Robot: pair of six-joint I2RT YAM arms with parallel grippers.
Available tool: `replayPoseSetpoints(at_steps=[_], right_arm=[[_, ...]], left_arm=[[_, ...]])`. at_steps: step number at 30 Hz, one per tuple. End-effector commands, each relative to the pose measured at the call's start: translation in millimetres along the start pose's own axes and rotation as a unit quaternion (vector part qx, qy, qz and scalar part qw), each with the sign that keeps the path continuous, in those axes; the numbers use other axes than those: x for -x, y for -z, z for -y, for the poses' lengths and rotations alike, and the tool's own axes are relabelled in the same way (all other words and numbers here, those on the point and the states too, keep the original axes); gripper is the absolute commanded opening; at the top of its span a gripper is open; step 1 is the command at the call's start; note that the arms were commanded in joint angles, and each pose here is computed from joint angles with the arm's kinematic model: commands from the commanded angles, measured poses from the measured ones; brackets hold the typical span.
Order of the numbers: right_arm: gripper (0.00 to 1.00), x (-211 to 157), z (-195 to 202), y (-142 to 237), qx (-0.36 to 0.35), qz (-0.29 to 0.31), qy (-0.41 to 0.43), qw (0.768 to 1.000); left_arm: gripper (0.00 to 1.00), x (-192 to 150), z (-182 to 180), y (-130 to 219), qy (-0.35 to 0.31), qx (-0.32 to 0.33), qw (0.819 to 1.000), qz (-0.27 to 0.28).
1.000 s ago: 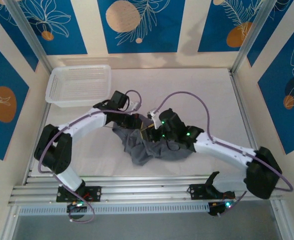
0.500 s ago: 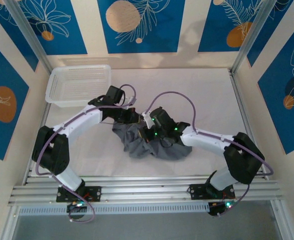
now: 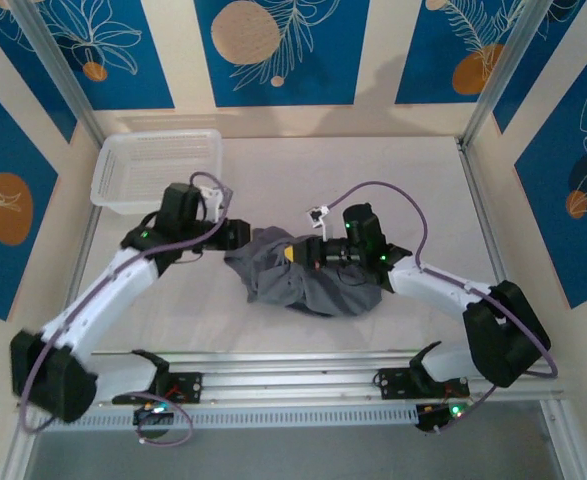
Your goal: Fold the inside-out t-shirt
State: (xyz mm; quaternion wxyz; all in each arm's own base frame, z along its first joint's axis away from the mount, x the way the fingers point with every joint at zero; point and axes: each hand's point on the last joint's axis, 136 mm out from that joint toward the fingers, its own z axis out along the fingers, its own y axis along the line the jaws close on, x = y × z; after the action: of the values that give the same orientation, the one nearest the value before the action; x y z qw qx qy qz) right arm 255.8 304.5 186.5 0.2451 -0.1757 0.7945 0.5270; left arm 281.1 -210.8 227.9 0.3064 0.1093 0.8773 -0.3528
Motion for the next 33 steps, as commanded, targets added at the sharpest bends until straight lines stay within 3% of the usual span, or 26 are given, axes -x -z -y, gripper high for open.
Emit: replayPoseSetpoints(at_steps=[1,14,15,17,18,19,21,24,28,33], right_arm=[[0.0,6,-11,-1,0.038,-0.004,-0.013,0.999],[0.01,7,-23,-2,0.052,-0.014,-0.013,0.998],[0.02,6,-23,-2,0.051,-0.014,-0.014,0.999],[0.02,6,-22,-2,0.049,-0.014,-0.017,0.999],[0.02,7,-22,-2,0.047,-0.012,-0.017,0.999],[0.02,7,-20,-2,0.045,-0.011,-0.019,0.999],[0.05,8,-14,-1,0.035,-0.007,-0.024,0.999],[0.18,5,9,4,-0.004,0.001,-0.047,0.999],[0.08,-8,50,18,-0.056,0.012,-0.088,0.994],[0.08,-28,63,23,-0.059,-0.004,-0.114,0.992]], left_arm=[[0.43,-21,42,2,-0.06,-0.122,0.991,-0.003],[0.46,-32,55,-63,-0.089,-0.184,0.976,-0.07],[0.42,-31,54,-65,-0.085,-0.18,0.978,-0.067],[0.24,-31,50,-68,-0.082,-0.172,0.98,-0.065],[0.07,-32,47,-68,-0.081,-0.163,0.981,-0.066],[0.0,-32,45,-68,-0.082,-0.156,0.982,-0.067],[0.0,-32,44,-64,-0.081,-0.15,0.983,-0.064],[0.0,-15,53,-44,-0.065,-0.16,0.984,-0.033],[0.0,19,74,-5,-0.052,-0.186,0.981,0.027],[0.0,31,86,11,-0.052,-0.193,0.979,0.036]])
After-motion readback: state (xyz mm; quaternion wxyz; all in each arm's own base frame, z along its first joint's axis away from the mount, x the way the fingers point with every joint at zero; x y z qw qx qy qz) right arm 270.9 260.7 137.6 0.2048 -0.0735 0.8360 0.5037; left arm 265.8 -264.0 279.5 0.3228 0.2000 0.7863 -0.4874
